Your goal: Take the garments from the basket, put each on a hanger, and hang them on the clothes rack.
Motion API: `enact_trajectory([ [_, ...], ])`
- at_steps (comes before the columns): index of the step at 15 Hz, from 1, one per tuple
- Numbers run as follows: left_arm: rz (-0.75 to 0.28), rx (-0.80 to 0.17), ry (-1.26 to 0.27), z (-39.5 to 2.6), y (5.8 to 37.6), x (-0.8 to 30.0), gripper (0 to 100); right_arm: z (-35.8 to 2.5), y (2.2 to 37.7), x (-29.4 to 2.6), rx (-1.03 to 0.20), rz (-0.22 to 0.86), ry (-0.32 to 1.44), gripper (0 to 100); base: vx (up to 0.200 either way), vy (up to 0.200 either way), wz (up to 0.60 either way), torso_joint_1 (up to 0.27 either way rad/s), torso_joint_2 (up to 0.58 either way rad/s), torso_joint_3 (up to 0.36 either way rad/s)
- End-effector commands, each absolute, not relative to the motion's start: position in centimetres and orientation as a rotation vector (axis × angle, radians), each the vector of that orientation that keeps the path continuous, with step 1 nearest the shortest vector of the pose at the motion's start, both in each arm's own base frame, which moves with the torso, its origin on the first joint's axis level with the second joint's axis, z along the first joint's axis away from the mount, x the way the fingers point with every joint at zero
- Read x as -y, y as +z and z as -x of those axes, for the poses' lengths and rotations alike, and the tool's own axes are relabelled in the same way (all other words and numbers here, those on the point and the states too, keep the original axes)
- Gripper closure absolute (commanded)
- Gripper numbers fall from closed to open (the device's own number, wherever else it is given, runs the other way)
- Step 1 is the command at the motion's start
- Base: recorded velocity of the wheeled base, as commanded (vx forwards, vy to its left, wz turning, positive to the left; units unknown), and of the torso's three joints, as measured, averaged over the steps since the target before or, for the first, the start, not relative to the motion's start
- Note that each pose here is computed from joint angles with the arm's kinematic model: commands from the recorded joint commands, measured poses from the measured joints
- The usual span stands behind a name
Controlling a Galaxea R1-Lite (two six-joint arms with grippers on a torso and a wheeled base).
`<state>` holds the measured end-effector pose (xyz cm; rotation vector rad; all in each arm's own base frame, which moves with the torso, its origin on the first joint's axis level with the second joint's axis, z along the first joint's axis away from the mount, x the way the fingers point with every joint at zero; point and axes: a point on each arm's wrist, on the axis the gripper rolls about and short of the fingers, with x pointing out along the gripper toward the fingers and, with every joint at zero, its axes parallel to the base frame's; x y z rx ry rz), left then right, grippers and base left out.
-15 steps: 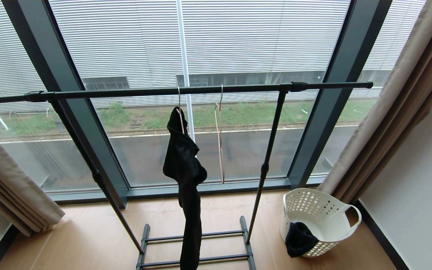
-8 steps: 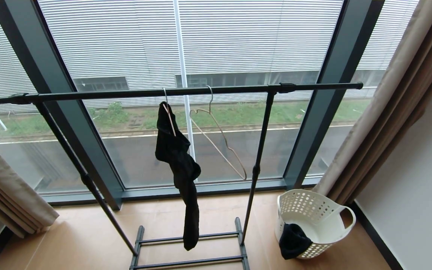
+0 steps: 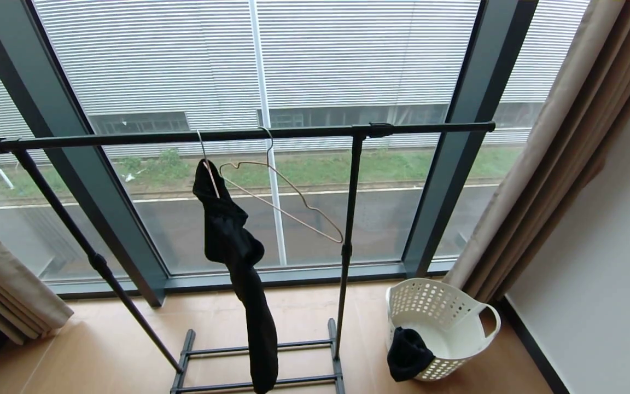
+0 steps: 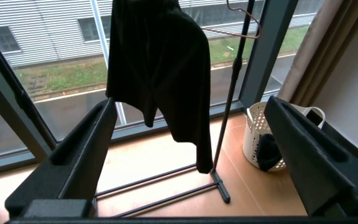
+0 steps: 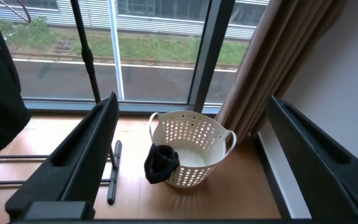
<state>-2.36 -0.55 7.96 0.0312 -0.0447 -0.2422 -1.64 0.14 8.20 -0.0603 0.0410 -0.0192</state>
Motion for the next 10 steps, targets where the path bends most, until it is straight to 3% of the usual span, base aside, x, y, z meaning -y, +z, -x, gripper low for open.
enact_trajectory([
  [1, -0.034, 0.045, -0.242, 2.35, 7.97, 0.55, 0, 1.61, 8.19, -0.15, -0.045, 0.069, -0.017, 0, 0.0, 0.0, 0.0, 0.0, 0.0, 0.0],
  [6, -0.034, 0.046, -0.245, 2.36, 7.99, 0.55, 0, 1.6, 8.2, -0.17, -0.046, 0.073, -0.006, 0, 0.0, 0.0, 0.0, 0.0, 0.0, 0.0],
  [10, -0.039, 0.045, -0.248, 2.36, 7.97, 0.56, 0, 1.6, 8.2, -0.19, -0.046, 0.073, 0.003, 0, 0.0, 0.0, 0.0, -0.129, 0.27, 0.141],
])
